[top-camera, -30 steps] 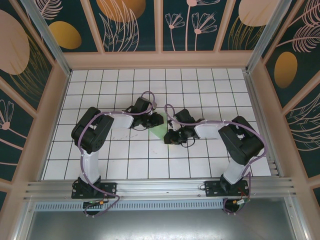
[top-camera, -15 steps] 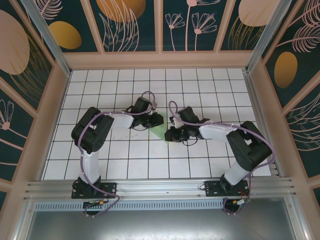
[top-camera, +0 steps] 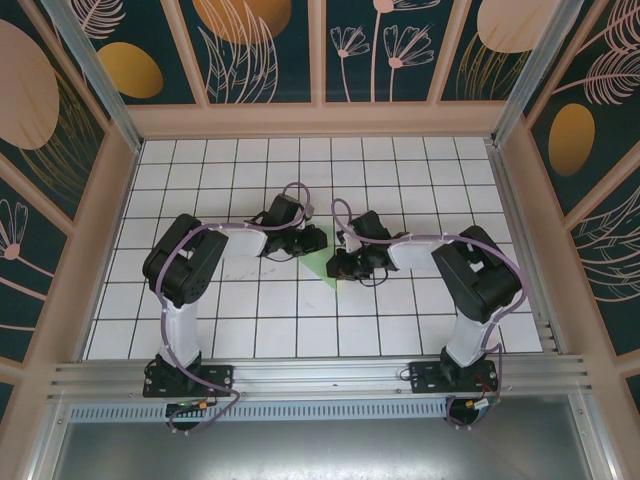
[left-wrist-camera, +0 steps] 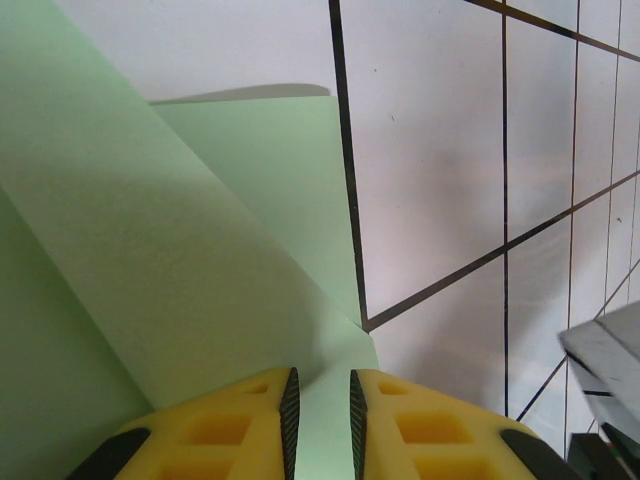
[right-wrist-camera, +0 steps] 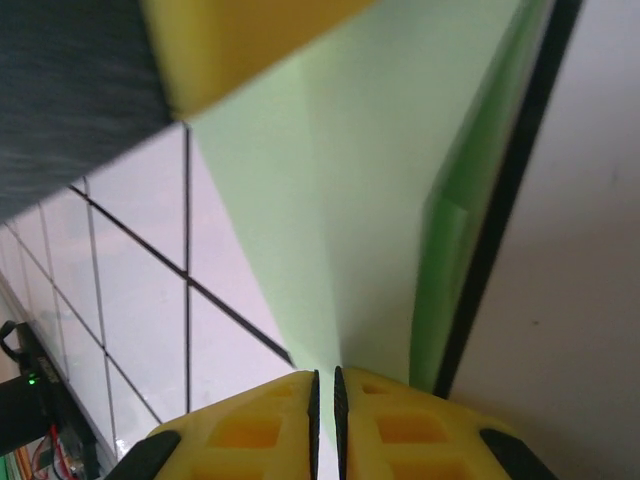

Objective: Fold a paper plane with a square sheet of paper (fold left side to right side)
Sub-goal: Fourth fold the wing at the center of the table.

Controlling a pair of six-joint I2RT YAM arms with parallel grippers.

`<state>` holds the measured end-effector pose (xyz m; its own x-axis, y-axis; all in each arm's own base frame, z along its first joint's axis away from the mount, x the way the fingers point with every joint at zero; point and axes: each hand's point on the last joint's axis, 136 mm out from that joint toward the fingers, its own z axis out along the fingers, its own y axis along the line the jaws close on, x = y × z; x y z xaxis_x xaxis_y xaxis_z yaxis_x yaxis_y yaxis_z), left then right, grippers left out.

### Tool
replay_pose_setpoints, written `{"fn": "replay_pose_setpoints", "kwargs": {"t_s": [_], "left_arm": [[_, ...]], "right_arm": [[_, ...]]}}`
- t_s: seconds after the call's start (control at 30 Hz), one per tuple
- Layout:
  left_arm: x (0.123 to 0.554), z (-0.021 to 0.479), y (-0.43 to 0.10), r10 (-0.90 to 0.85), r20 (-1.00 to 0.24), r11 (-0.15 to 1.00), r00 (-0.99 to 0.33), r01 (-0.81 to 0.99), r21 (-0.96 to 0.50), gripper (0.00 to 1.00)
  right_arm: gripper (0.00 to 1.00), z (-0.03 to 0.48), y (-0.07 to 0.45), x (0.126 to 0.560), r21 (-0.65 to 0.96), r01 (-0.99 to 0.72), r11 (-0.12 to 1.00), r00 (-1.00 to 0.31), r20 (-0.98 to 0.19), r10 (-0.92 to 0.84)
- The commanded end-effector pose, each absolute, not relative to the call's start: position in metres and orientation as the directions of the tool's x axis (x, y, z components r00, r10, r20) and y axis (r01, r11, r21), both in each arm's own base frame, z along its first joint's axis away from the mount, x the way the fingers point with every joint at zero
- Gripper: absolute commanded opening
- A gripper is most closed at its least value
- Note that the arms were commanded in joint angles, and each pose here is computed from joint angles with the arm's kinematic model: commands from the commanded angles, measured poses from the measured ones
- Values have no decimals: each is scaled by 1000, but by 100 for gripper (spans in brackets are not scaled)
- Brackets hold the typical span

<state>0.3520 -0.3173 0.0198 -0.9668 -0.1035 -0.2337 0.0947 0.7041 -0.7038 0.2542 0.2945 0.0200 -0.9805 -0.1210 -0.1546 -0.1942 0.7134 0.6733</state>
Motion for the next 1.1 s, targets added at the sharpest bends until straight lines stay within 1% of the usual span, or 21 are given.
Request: {"fn": "replay_pose_setpoints", "kwargs": {"t_s": [0.0, 0.2, 0.37, 0.5, 0.57, 0.7, 0.87, 1.07], "left_arm": [[333, -19, -296, -98, -161, 788, -982, 22, -615, 25], [346, 5, -303, -92, -217, 774, -972, 68, -630, 25], [361, 51, -306, -108, -340, 754, -934, 146, -641, 27], [358, 84, -302, -96, -443, 742, -891, 233, -629, 26], [352, 96, -305, -92, -467, 715, -879, 268, -646, 26], [326, 89, -313, -63, -432, 658, -900, 289, -695, 21], [306, 74, -331, -12, -385, 600, -923, 301, -741, 19], [303, 56, -335, 4, -349, 610, -937, 279, -741, 18]], "right_arm": [[16, 8, 288, 249, 636, -176, 751, -984, -119, -130], [11, -15, 270, 230, 576, -126, 808, -991, -46, -123], [0, -23, 258, 227, 522, -111, 846, -993, -31, -111], [0, -24, 253, 230, 493, -116, 862, -993, -41, -110], [0, -25, 253, 230, 489, -118, 865, -993, -41, -112], [0, -26, 253, 231, 487, -120, 865, -993, -42, -114], [0, -28, 253, 230, 481, -124, 868, -992, -39, -120], [0, -27, 253, 229, 476, -126, 871, -992, -37, -123]]}}
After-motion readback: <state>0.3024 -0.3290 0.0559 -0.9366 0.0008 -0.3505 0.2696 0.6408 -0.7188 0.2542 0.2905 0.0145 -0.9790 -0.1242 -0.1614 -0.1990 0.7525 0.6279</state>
